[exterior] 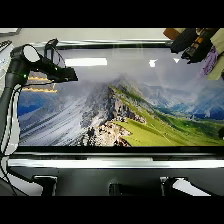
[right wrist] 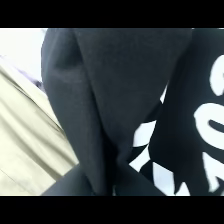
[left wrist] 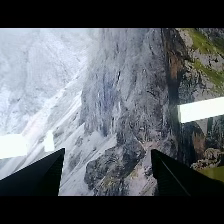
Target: Fold the clothes and pants, and hang the long-sleeved shirts on hangers.
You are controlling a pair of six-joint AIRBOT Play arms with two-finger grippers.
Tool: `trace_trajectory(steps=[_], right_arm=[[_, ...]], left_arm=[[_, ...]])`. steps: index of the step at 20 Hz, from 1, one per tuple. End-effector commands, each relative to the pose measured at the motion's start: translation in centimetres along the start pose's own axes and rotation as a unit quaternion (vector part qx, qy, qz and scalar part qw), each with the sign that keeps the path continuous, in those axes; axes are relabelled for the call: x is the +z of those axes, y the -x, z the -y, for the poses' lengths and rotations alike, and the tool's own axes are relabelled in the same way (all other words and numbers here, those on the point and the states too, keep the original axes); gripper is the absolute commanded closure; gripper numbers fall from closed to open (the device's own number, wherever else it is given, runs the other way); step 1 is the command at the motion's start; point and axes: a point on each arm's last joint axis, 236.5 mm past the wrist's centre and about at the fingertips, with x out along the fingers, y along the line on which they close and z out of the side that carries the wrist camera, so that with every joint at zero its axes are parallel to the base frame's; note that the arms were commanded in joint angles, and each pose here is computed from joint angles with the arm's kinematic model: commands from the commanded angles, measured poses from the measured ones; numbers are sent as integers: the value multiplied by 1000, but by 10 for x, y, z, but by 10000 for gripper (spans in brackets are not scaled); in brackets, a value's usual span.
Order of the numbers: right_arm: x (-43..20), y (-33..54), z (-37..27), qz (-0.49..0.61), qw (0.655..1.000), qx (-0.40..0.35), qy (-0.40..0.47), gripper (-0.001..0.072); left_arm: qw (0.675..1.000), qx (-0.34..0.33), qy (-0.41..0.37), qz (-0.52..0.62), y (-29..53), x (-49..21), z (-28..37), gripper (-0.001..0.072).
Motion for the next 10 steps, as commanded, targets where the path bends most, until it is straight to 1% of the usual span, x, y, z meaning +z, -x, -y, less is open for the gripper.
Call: trace_trajectory(steps=[1,4,7,10], right_arm=[[-13,15,10,-40,999,-16,3,675],[-36,35,20,-103,994,-31,28,675],[-55,52,18,-154,986,-18,53,675],[-72,44,13,-182,980,-4,80,675]], left_arm=[[1000,0,0,0,0,0,-1,83],[1000,0,0,0,0,0,-1,82],[1000,0,0,0,0,0,-1,82],[1000,0,0,0,0,0,-1,83]])
